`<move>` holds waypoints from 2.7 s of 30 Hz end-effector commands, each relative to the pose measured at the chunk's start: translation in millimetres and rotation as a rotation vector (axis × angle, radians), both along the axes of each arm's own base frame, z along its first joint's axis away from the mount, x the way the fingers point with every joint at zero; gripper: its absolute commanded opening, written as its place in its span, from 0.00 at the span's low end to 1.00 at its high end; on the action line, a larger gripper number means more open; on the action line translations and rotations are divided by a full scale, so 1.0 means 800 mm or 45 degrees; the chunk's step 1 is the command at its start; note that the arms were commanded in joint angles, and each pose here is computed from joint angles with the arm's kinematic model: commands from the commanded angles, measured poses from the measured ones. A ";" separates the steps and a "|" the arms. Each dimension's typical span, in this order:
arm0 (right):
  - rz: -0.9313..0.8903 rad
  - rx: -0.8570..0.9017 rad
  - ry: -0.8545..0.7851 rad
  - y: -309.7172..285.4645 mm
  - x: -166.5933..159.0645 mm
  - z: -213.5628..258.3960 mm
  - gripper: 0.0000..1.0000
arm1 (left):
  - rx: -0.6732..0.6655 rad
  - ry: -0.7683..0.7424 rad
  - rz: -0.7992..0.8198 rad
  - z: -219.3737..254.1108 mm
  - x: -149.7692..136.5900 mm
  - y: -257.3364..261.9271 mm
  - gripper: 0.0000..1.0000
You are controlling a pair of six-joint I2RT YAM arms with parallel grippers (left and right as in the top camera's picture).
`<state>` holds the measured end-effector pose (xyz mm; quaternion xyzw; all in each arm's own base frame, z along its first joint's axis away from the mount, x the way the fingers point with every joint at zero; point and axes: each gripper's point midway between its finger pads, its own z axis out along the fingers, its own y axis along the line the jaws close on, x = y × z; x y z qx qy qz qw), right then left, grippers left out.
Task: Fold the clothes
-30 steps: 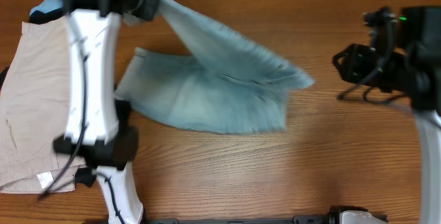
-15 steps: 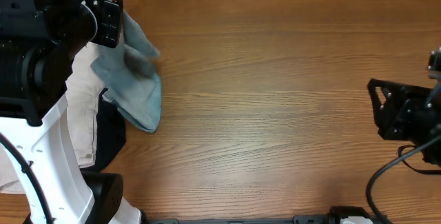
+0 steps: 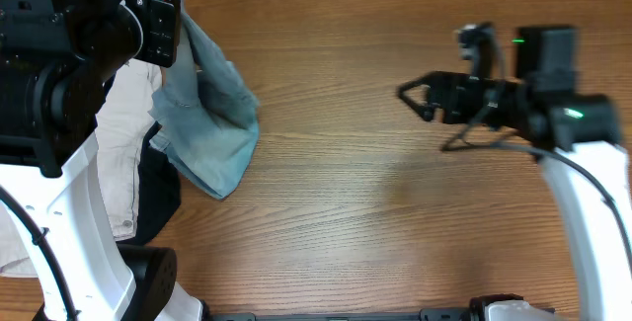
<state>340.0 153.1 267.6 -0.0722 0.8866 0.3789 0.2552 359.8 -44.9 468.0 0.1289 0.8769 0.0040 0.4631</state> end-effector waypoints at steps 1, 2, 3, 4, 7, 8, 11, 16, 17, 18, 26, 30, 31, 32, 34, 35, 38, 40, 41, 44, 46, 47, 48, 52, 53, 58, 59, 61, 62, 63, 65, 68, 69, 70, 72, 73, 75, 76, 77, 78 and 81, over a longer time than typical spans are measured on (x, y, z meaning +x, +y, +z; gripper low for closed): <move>0.118 0.190 0.187 0.063 0.003 -0.040 0.75 | -0.068 -0.035 -0.047 0.011 -0.002 -0.011 0.04; 0.130 0.211 0.210 0.078 0.012 -0.055 0.76 | -0.069 -0.034 -0.046 0.011 -0.002 -0.011 0.04; 0.131 0.227 0.228 0.090 0.020 -0.068 0.78 | -0.069 -0.033 -0.046 0.011 -0.002 -0.011 0.04; 0.127 0.249 0.251 0.103 0.030 -0.081 0.79 | -0.068 -0.031 -0.046 0.010 -0.002 -0.011 0.04; 0.124 0.321 0.302 0.136 0.055 -0.110 0.81 | -0.066 -0.016 -0.046 0.007 -0.004 -0.011 0.04; 0.139 0.360 0.308 0.148 0.062 -0.116 0.82 | -0.065 -0.010 -0.046 0.006 -0.005 -0.011 0.04; 0.129 0.431 0.377 0.175 0.076 -0.142 0.84 | -0.065 0.001 -0.046 0.004 -0.006 -0.011 0.04; 0.021 0.482 0.627 0.194 0.079 -0.190 0.89 | -0.064 0.009 -0.045 0.002 -0.008 -0.011 0.04; 0.000 0.487 0.668 0.195 0.079 -0.198 0.90 | -0.063 0.012 -0.045 0.002 -0.008 -0.010 0.04; -0.016 0.493 0.698 0.197 0.080 -0.203 0.91 | -0.063 0.017 -0.045 0.001 -0.009 -0.010 0.04; 0.017 0.615 0.747 0.244 0.078 -0.202 0.95 | -0.062 0.021 -0.045 0.000 -0.009 -0.010 0.04; 0.034 0.606 0.751 0.270 0.063 -0.201 0.95 | -0.062 0.021 -0.045 0.000 -0.009 -0.010 0.04; 0.027 0.590 0.758 0.275 0.058 -0.204 0.95 | -0.062 0.022 -0.045 -0.001 -0.009 -0.010 0.04; 0.016 0.574 0.766 0.278 0.055 -0.209 0.95 | -0.062 0.023 -0.045 -0.001 -0.009 -0.010 0.04; -0.015 0.538 0.780 0.284 0.049 -0.218 0.95 | -0.062 0.023 -0.045 -0.001 -0.009 -0.010 0.04; -0.020 0.529 0.779 0.287 0.047 -0.220 0.95 | -0.063 0.023 -0.045 -0.001 -0.009 -0.010 0.04; -0.026 0.520 0.762 0.294 0.044 -0.221 0.91 | -0.062 0.023 -0.045 -0.001 -0.009 -0.010 0.04; -0.023 0.538 0.726 0.296 0.049 -0.215 0.83 | -0.062 0.023 -0.045 -0.001 -0.009 -0.010 0.04; -0.019 0.554 0.716 0.297 0.051 -0.211 0.80 | -0.062 0.023 -0.045 -0.001 -0.009 -0.010 0.04; 0.012 0.603 0.697 0.302 0.053 -0.197 0.78 | -0.062 0.023 -0.045 -0.001 -0.009 -0.010 0.04; 0.008 0.589 0.725 0.304 0.047 -0.201 0.78 | -0.062 0.023 -0.045 -0.001 -0.009 -0.010 0.04; -0.009 0.570 0.742 0.305 0.045 -0.207 0.78 | -0.062 0.023 -0.045 -0.001 -0.009 -0.010 0.04; -0.047 0.532 0.765 0.305 0.041 -0.218 0.80 | -0.062 0.023 -0.045 -0.001 -0.009 -0.010 0.04; -0.091 0.475 0.757 0.317 0.030 -0.231 0.87 | -0.063 0.023 -0.045 -0.001 -0.009 -0.011 0.04; -0.085 0.483 0.743 0.322 0.029 -0.228 0.88 | -0.063 0.024 -0.045 -0.001 -0.009 -0.010 0.04; -0.024 0.512 0.611 0.330 0.036 -0.213 0.86 | -0.061 0.036 -0.044 -0.003 -0.011 -0.010 0.04; 0.009 0.478 0.537 0.324 0.040 -0.216 0.85 | -0.060 0.037 -0.044 -0.004 -0.011 -0.010 0.04; 0.060 0.402 0.449 0.307 0.046 -0.225 0.84 | -0.060 0.037 -0.044 -0.004 -0.011 -0.010 0.04; 0.099 0.354 0.405 0.295 0.047 -0.229 0.82 | -0.060 0.037 -0.044 -0.004 -0.011 -0.010 0.04; 0.127 0.310 0.372 0.284 0.048 -0.230 0.81 | -0.060 0.037 -0.044 -0.004 -0.011 -0.010 0.04; 0.149 0.163 0.300 0.251 0.049 -0.235 0.79 | -0.060 0.037 -0.044 -0.003 -0.011 -0.010 0.04; 0.111 -0.115 0.163 0.198 0.051 -0.229 0.79 | -0.060 0.038 -0.044 -0.004 -0.011 -0.010 0.04; 0.109 -0.184 0.119 0.187 0.051 -0.223 0.79 | -0.059 0.038 -0.044 -0.004 -0.010 -0.010 0.04; 0.108 -0.251 0.071 0.176 0.050 -0.215 0.79 | -0.059 0.039 -0.044 -0.004 -0.010 -0.010 0.04; 0.115 -0.322 0.012 0.170 0.044 -0.202 0.80 | -0.059 0.042 -0.044 -0.005 -0.009 -0.010 0.04; 0.129 -0.325 0.000 0.173 0.041 -0.199 0.81 | -0.059 0.044 -0.044 -0.006 -0.008 -0.010 0.04; 0.164 -0.321 -0.017 0.185 0.034 -0.198 0.81 | -0.059 0.048 -0.044 -0.007 -0.007 -0.010 0.05; 0.179 -0.321 -0.027 0.191 0.032 -0.199 0.81 | -0.059 0.051 -0.044 -0.008 -0.006 -0.010 0.04; 0.192 -0.325 -0.041 0.199 0.029 -0.200 0.81 | -0.059 0.052 -0.044 -0.009 -0.006 -0.011 0.04; 0.199 -0.327 -0.059 0.205 0.028 -0.200 0.81 | -0.059 0.053 -0.044 -0.009 -0.005 -0.011 0.04; 0.238 -0.324 -0.115 0.230 0.020 -0.200 0.81 | -0.059 0.053 -0.044 -0.009 -0.005 -0.011 0.04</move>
